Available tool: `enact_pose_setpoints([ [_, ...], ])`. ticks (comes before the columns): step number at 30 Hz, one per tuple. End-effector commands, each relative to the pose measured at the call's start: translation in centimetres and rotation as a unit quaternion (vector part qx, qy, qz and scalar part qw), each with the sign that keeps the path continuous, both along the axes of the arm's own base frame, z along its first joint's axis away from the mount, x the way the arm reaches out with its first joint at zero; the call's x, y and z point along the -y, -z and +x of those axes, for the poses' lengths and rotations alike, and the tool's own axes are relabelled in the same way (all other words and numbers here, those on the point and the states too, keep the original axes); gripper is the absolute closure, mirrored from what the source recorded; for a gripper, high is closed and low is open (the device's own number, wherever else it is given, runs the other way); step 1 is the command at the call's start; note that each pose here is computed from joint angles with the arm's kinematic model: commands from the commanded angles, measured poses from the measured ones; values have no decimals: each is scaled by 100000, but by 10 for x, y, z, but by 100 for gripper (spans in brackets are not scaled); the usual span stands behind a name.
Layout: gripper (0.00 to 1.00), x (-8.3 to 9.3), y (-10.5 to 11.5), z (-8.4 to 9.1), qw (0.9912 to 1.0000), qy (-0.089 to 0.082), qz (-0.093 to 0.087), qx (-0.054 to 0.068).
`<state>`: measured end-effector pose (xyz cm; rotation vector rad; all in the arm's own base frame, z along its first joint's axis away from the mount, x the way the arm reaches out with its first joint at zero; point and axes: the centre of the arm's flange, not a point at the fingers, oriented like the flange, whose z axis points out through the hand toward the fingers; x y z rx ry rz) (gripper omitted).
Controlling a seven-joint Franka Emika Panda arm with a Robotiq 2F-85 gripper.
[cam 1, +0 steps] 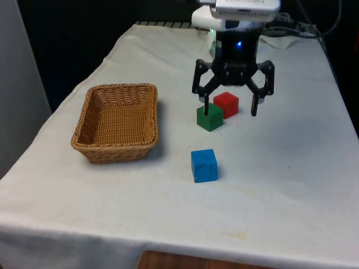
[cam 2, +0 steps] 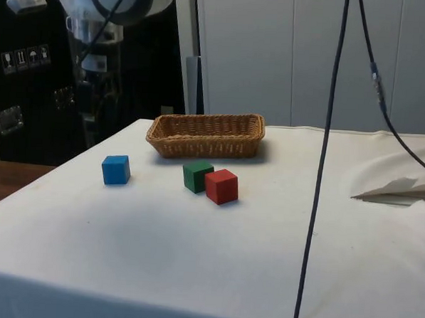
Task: Pick up the blue cube and place it into the basket.
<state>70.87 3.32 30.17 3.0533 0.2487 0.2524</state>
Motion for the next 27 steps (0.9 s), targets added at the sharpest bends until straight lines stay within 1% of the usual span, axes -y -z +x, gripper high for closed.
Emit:
enact_pose_setpoints([
  [1,0,1,7,4,99997,-474,589,-81],
  [2,0,3,12,6,99994,-772,748,-367],
  [3,0,3,12,6,99994,-772,748,-367],
  [4,0,2,9,5,99999,-442,125,-256],
  [5,0,3,17,7,99986,-1200,904,-705],
  [10,0,5,28,8,99952,-2377,1226,-1586],
  [12,0,8,34,8,99923,-2880,1687,-2076],
  [13,0,8,32,7,99948,-2517,1027,-1748],
  [14,0,9,36,8,99915,-2956,1847,-2183],
  [17,0,13,41,10,99882,-3264,2525,-2547],
  [18,0,14,43,12,99860,-3423,2998,-2693],
  [19,0,14,43,12,99860,-3423,2998,-2693],
  [21,0,22,50,16,99846,-3348,3500,-2715],
  [22,0,21,47,15,99878,-3235,3002,-2226],
  [23,0,24,52,18,99842,-3363,3628,-2655],
  [26,0,31,59,23,99843,-3389,3687,-2529],
  [27,0,35,64,26,99835,-3431,3857,-2505],
])
